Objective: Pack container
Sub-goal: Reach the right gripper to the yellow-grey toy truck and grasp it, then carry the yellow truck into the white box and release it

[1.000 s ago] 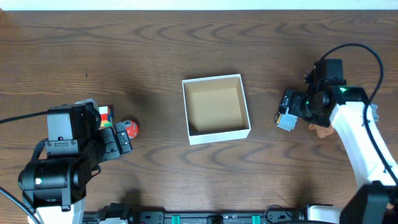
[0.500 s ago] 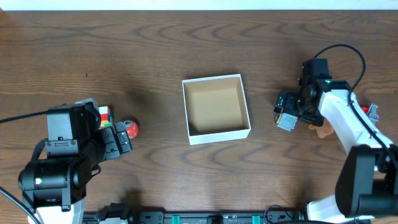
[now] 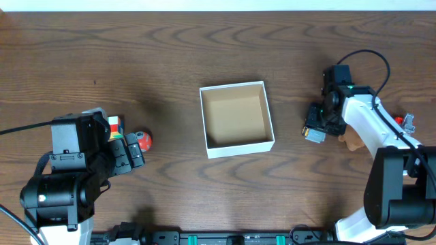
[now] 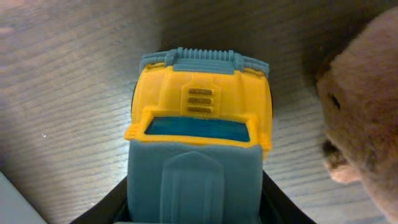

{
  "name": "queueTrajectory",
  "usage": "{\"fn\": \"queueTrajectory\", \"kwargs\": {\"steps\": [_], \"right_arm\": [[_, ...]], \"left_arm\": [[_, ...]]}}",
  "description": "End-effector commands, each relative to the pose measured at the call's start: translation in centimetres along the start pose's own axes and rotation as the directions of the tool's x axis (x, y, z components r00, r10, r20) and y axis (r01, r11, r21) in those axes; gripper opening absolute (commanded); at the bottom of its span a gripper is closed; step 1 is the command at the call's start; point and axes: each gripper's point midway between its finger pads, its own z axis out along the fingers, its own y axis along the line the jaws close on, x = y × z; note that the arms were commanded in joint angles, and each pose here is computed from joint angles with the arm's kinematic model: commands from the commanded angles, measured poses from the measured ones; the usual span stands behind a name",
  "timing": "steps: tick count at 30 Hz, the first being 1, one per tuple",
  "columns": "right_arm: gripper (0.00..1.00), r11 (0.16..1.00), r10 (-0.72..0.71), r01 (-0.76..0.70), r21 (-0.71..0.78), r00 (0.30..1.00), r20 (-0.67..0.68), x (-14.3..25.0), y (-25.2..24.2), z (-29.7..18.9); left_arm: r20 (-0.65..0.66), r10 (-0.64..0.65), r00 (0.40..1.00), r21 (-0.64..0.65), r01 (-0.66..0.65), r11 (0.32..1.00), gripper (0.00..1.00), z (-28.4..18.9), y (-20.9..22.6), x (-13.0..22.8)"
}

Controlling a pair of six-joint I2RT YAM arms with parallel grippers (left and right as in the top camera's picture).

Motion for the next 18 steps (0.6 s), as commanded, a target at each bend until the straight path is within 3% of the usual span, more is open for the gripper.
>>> {"fn": "queueTrajectory", "kwargs": {"steps": [1,3,6,11,18], "right_arm": [[0.24,1.000,-0.015,0.016,-0.009,1.000,0.004,-0.1,0.8,-0.2],[0.16,1.000,-0.023,0.023,-0.014,1.000,0.010,-0.1,1.1,-0.5],[0.13,0.999,-0.037,0.038,-0.029,0.999,0.040,-0.4,1.7,-1.9],[0.01,0.993,-0.073,0.086,-0.079,0.984,0.161,-1.9,3.7,-7.4],[0.01,0.938,-0.196,0.297,-0.181,0.881,0.431,-2.1,9.9,-18.9]], "left_arm": [[0.013,-0.002,1.000,0.012,0.002,1.000,0.98,-0.4,-0.2,-0.4],[0.013,-0.002,1.000,0.012,0.002,1.000,0.98,-0.4,-0.2,-0.4],[0.013,-0.002,1.000,0.012,0.002,1.000,0.98,-0.4,-0.2,-0.4],[0.013,-0.002,1.000,0.012,0.002,1.000,0.98,-0.4,-0.2,-0.4],[0.013,-0.002,1.000,0.012,0.002,1.000,0.98,-0.4,-0.2,-0.4]]}}
